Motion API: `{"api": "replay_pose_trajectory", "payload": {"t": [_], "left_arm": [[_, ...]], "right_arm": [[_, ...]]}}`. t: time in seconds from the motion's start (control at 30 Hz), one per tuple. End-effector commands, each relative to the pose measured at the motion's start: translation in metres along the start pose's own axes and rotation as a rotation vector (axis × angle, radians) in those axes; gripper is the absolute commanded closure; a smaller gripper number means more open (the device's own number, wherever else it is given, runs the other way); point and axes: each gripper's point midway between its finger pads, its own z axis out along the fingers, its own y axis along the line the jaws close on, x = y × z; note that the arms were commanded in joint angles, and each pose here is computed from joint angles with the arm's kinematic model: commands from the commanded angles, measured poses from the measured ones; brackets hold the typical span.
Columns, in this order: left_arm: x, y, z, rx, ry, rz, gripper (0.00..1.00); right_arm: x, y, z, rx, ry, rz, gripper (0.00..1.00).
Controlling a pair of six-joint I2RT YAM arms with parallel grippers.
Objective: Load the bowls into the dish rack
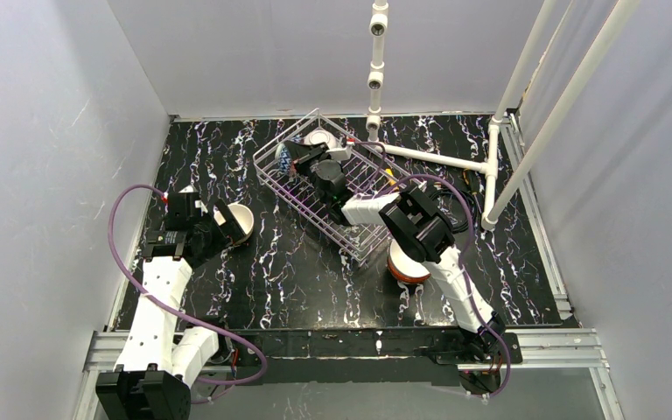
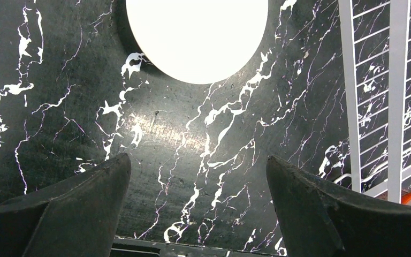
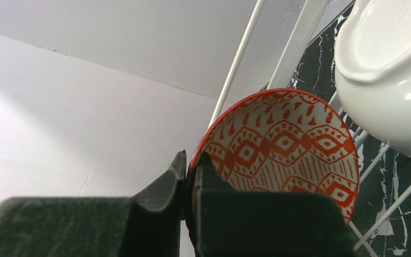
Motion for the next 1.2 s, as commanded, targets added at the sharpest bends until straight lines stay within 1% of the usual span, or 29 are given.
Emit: {"api": "replay_pose_trajectory", "payload": {"t": [0.0,0.07,0.13,0.3,0.53,0.73,0.93,1.0,1.03,1.1,1.17], "left_arm": [[-0.002,0.003,-0.002,-0.01,-0.024,-0.003,0.05],[-0.002,0.003,-0.002,-0.011,-0.023,-0.003,0.05],[-0.003,0.006,-0.002,-0.025,-0.027,-0.003,0.05],[-0.003,0.009,-0.001,-0.041,-0.03,-0.007,0.05],[-0.003,0.009,0.0,-0.041,-0.028,-0.01,0.05],[-0.002,0.009,0.002,-0.045,-0.021,-0.009,0.05],[-0.001,0.01,0.002,-0.048,-0.02,-0.01,0.04],[-0.001,0.01,0.002,-0.047,-0.02,-0.009,0.04],[-0.001,0.01,0.002,-0.046,-0.02,-0.009,0.04],[-0.001,0.01,0.002,-0.046,-0.019,-0.01,0.04],[0.0,0.01,0.002,-0.043,-0.017,-0.01,0.04]], "right_arm": [[-0.011,0.02,0.006,-0.035,-0.046,0.044,0.99],[-0.012,0.015,0.001,-0.022,-0.047,0.049,0.93],[-0.012,0.011,-0.004,-0.017,-0.044,0.068,0.9],[-0.011,0.006,-0.013,0.0,-0.025,0.076,0.87],[-0.009,0.001,-0.026,0.025,0.009,0.067,0.78],[-0.005,0.001,-0.032,0.037,0.026,0.077,0.71],[-0.008,0.003,-0.033,0.062,0.02,0.069,0.71],[-0.007,-0.006,-0.035,0.12,0.03,0.048,0.72],[-0.006,-0.013,-0.036,0.171,0.038,0.034,0.75],[-0.004,-0.027,-0.038,0.284,0.062,-0.01,0.76],[-0.004,-0.031,-0.039,0.298,0.074,-0.034,0.76]]}}
